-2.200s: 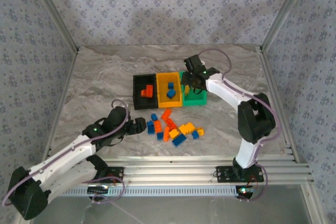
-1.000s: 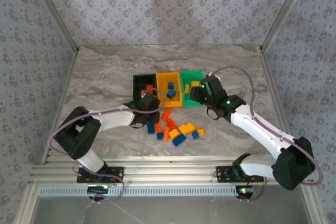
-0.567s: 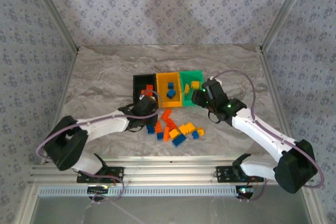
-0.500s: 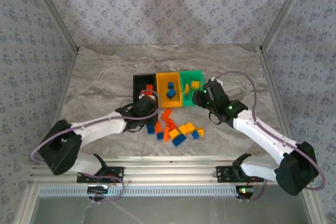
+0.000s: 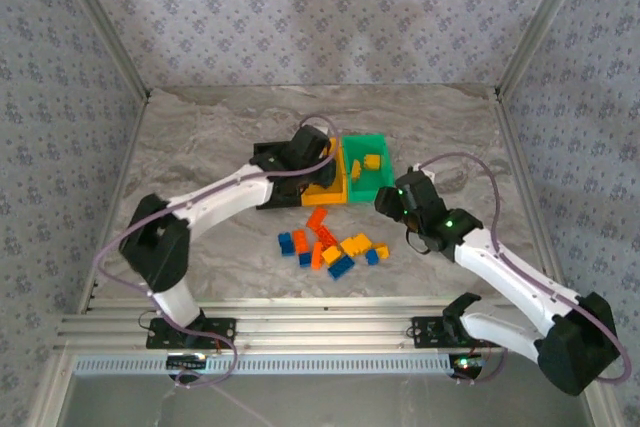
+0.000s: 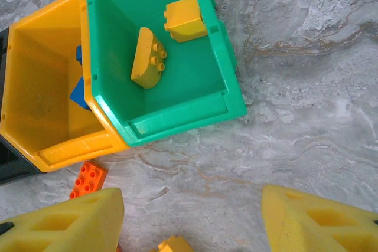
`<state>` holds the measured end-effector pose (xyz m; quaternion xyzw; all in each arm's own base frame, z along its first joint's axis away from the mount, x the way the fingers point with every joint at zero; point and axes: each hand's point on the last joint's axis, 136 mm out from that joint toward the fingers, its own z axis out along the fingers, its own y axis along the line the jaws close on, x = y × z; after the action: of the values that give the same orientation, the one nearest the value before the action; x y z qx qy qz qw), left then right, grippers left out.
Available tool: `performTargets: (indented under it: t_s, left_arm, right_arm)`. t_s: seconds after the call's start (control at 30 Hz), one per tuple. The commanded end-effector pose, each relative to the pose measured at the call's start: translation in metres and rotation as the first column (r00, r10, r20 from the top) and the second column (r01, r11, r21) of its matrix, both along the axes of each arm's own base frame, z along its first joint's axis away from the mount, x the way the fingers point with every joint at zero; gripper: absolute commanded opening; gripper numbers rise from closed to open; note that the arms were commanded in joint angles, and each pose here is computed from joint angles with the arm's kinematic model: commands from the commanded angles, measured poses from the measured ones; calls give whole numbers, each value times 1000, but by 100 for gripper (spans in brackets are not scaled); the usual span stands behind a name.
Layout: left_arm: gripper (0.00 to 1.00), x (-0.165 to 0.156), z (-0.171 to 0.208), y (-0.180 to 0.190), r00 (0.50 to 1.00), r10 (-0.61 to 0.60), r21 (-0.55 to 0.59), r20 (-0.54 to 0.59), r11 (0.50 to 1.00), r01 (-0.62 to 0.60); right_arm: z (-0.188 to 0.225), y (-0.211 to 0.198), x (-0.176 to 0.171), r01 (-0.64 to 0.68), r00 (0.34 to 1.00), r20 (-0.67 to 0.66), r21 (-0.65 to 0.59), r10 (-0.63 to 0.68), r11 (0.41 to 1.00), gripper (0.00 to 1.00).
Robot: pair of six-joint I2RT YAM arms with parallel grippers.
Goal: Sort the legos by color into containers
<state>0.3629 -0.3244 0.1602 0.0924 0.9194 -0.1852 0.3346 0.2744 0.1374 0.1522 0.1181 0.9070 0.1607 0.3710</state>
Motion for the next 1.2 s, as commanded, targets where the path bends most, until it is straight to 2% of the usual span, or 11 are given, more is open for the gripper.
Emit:
performTargets:
  t_s: [0.0,0.1,0.2,0.3,0.37,0.43,0.6,0.73,0.77,0.97,1.17]
  left_arm:
    - [23,15,-16,4,999,-4,60,-37,998,7]
    - [24,26,-28,2,998,10,86,-56,996,-5]
    - [30,34,-41,1,996,28,99,-83,995,-20]
    - [43,37,-40,-3,996,30,77,-89,997,-23]
    - [54,37,-28,-8,997,22,41,-74,999,-19]
    - [61,35,-13,-9,998,18,11,-57,1000,-18]
    - [76,10,33,-12,1000,-18,-131,-10,991,16]
    - [88,-34,60,-8,998,-61,-235,27,970,65]
    - [99,-47,63,-5,997,-73,-247,32,966,78]
    - [100,-112,47,26,996,-89,-245,27,965,93]
    - [100,-146,11,71,999,-22,-248,-28,969,14]
  right_arm:
    - [-2,-8,-11,21,1000,-6,5,-21,1000,65]
    - [-4,-7,-18,9,1000,-20,28,-9,1000,65]
    - [-5,-6,-23,-1,1000,-31,46,3,999,66]
    - [-7,-2,-26,-12,999,-43,68,15,998,67]
    - [-8,0,-28,-19,998,-54,76,23,997,68]
    - [-11,2,-31,-26,997,-67,82,31,996,68]
    - [-26,4,-42,-38,991,-128,70,47,997,68]
    - [-48,6,-58,-51,977,-206,53,61,997,68]
    - [-53,8,-62,-64,972,-223,52,74,997,68]
    - [-77,30,-88,-169,941,-295,23,168,985,69]
    - [-97,38,-103,-222,918,-348,-57,189,973,66]
